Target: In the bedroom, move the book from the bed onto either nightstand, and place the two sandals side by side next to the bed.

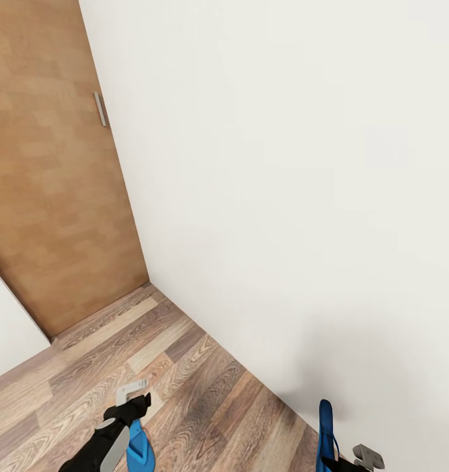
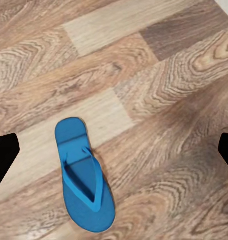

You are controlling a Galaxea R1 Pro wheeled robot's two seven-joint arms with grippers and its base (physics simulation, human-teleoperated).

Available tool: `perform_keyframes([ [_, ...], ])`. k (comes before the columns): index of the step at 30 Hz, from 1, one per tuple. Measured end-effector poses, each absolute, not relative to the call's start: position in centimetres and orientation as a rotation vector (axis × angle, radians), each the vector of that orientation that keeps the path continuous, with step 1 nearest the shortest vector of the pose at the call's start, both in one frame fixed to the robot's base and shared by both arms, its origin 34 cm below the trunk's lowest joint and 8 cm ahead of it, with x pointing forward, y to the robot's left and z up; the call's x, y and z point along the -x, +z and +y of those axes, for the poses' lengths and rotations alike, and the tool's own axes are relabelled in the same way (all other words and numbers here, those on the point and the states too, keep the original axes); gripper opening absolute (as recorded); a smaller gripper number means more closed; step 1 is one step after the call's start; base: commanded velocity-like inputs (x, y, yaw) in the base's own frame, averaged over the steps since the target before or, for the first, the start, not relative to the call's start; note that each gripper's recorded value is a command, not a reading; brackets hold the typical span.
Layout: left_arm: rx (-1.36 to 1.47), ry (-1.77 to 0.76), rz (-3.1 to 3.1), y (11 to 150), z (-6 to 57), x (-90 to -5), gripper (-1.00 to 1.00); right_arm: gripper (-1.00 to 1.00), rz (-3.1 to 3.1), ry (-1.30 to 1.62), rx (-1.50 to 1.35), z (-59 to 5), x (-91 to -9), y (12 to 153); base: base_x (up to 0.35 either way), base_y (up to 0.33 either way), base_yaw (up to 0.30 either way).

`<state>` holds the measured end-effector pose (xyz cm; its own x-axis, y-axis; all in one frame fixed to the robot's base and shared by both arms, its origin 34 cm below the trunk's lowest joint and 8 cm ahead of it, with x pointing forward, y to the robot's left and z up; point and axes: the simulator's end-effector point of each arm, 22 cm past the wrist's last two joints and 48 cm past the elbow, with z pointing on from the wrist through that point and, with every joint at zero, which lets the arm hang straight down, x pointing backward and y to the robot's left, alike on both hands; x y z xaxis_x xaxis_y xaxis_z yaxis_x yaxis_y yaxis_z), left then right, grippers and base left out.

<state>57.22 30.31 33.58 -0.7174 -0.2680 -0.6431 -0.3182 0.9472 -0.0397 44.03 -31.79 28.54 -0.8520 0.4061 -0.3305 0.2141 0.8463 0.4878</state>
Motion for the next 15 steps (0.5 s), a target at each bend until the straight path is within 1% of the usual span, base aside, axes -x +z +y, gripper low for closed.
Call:
perform_keyframes([
  [6, 0.414, 0.108, 2.391, 34.1, 30.7, -57.7, 1.0, -1.0, 2.594, 0.617, -0.459, -31.8, -44.1, 28.6, 0.0, 0.0, 0.0],
  [11, 0.462, 0.221, 2.374, 34.7, 32.7, -57.6, 1.0, -1.0, 2.594, 0.617, -0.458, -31.8, -44.1, 28.6, 0.0, 0.0, 0.0],
  [15, 0.48, 0.257, 2.372, 34.8, 33.2, -57.4, 1.0, -1.0, 2.593, 0.619, -0.458, -31.8, -44.1, 28.6, 0.0, 0.0, 0.0],
])
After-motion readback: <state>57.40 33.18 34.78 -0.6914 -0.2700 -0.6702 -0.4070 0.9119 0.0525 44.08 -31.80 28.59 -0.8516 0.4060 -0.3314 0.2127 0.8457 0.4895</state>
